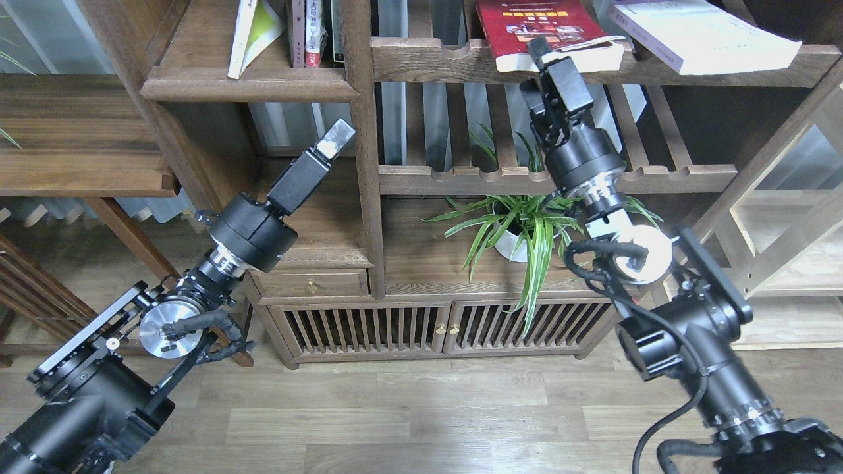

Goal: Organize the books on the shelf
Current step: 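Raise both grippers toward the red book on the top shelf, then grasp the red book's edge with the right gripper and tip it out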

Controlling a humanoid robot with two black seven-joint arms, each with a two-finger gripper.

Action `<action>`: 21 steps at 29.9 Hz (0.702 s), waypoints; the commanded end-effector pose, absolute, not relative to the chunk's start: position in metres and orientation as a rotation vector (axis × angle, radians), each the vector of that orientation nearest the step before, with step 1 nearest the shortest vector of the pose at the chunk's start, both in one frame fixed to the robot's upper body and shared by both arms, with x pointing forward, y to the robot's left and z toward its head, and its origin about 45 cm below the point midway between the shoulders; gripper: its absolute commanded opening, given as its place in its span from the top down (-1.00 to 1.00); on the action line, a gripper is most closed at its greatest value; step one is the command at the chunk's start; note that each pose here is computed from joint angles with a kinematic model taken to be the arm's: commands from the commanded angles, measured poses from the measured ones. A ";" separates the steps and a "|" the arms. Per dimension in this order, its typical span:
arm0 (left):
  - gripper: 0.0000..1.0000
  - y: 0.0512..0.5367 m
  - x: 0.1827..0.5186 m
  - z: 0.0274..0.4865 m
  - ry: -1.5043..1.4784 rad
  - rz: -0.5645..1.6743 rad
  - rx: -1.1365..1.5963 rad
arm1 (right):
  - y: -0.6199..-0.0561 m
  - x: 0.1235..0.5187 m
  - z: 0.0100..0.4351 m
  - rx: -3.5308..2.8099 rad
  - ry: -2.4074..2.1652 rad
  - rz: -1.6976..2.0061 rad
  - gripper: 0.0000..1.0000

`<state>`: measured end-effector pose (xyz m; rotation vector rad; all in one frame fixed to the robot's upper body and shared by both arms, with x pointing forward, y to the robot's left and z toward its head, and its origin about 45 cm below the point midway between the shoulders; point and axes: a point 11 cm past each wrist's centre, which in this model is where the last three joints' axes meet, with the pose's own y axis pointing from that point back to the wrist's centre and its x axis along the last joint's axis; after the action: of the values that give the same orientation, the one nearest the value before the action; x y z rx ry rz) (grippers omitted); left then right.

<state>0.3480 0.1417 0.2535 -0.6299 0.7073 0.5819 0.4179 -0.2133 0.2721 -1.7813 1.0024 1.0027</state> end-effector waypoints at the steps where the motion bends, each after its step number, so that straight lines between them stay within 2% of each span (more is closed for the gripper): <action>1: -0.98 0.138 0.346 0.251 0.714 0.575 -0.621 | -0.222 0.422 0.276 -1.790 1.040 0.992 -0.83; 10: -0.98 0.139 0.347 0.249 0.717 0.581 -0.620 | -0.230 0.425 0.278 -1.786 1.081 0.991 -0.75; 21: -0.98 0.139 0.347 0.249 0.718 0.582 -0.618 | -0.228 0.435 0.287 -1.774 1.131 1.007 -0.74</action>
<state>0.3468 0.1390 0.2492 -0.6187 0.7175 0.5808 0.4337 -0.2273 0.2890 -1.7821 1.1100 0.9957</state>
